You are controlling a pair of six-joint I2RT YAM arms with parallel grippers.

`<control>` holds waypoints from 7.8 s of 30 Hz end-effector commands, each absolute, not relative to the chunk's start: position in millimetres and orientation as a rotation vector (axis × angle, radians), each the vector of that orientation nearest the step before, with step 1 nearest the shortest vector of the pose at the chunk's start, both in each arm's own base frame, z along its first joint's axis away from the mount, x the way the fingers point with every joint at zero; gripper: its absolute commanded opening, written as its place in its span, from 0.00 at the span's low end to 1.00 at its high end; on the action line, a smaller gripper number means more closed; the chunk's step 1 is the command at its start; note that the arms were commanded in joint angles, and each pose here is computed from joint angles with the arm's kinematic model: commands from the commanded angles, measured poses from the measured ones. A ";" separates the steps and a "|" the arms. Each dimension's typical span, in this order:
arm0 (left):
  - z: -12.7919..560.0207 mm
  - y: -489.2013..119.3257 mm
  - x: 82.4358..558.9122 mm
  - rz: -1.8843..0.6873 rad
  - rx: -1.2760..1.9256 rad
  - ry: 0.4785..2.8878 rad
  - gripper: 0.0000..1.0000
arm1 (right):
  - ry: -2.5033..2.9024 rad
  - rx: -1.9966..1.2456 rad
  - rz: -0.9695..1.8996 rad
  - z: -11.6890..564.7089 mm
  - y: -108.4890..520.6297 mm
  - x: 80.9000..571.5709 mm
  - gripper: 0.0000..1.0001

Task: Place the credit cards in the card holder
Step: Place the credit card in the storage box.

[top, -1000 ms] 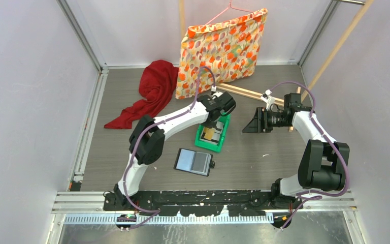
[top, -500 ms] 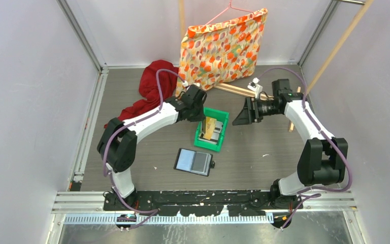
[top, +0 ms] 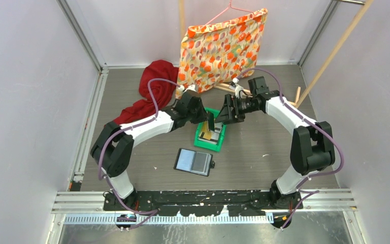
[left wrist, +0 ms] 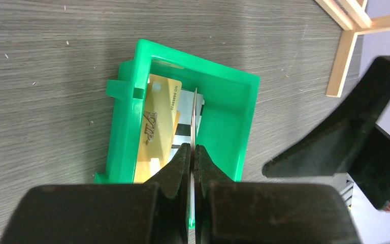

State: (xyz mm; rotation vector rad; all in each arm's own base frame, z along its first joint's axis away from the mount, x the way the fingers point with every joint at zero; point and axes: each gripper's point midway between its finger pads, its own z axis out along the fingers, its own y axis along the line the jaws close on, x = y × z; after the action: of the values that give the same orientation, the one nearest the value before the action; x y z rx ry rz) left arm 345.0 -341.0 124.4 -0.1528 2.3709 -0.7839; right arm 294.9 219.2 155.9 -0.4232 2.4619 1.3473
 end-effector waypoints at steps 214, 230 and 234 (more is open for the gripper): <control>143.6 -284.4 261.2 -1.040 0.197 2.310 0.00 | 2.510 -0.360 1.361 149.1 247.9 298.3 0.78; 169.1 -306.8 268.6 -1.201 0.190 2.200 0.00 | 2.545 -0.067 1.480 163.1 266.2 330.4 1.00; 168.9 -310.6 269.7 -1.218 0.190 2.198 0.00 | 2.565 -0.013 1.486 157.4 269.2 335.2 1.00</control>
State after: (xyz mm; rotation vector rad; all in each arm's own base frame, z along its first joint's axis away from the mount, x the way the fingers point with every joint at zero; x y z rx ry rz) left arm 263.6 -300.8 153.4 0.1771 2.2667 -1.1515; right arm 320.8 264.3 151.4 -0.0882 2.5759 1.4767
